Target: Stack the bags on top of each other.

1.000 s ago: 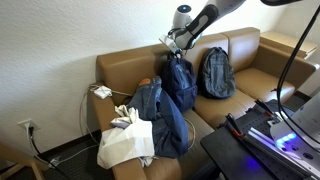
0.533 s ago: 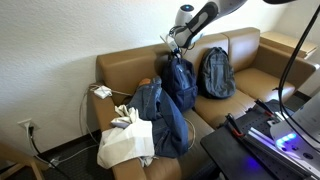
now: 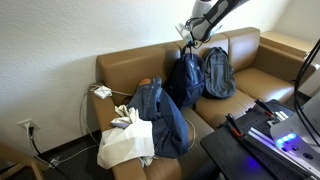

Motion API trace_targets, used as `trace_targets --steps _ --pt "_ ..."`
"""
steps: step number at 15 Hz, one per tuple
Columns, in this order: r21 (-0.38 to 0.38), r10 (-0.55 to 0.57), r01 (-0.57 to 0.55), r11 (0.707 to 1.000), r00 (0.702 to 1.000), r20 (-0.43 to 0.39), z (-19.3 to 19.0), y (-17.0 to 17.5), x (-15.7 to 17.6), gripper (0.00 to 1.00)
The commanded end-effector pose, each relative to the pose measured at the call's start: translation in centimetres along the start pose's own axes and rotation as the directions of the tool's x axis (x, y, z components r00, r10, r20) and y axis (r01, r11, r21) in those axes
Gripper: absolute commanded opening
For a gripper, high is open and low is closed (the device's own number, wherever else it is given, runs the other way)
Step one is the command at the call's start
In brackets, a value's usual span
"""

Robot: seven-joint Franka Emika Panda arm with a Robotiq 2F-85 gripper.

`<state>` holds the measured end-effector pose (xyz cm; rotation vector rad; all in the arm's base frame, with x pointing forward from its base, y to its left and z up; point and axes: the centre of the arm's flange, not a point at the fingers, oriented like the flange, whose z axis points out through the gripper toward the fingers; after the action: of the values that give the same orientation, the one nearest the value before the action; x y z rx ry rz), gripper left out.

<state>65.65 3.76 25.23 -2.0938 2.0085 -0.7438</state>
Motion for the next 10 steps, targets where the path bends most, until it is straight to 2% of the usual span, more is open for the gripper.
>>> trace_targets --steps 1,6,10 --pt "0.163 0.045 -0.049 0.985 0.999 0.029 -7.4 1.5 3.7 0.02" --pt "0.25 0.082 -0.113 0.962 0.988 0.13 -10.8 5.7 6.3 0.02" --pt "0.325 0.092 -0.137 0.936 0.985 0.148 -13.6 8.4 9.1 0.02"
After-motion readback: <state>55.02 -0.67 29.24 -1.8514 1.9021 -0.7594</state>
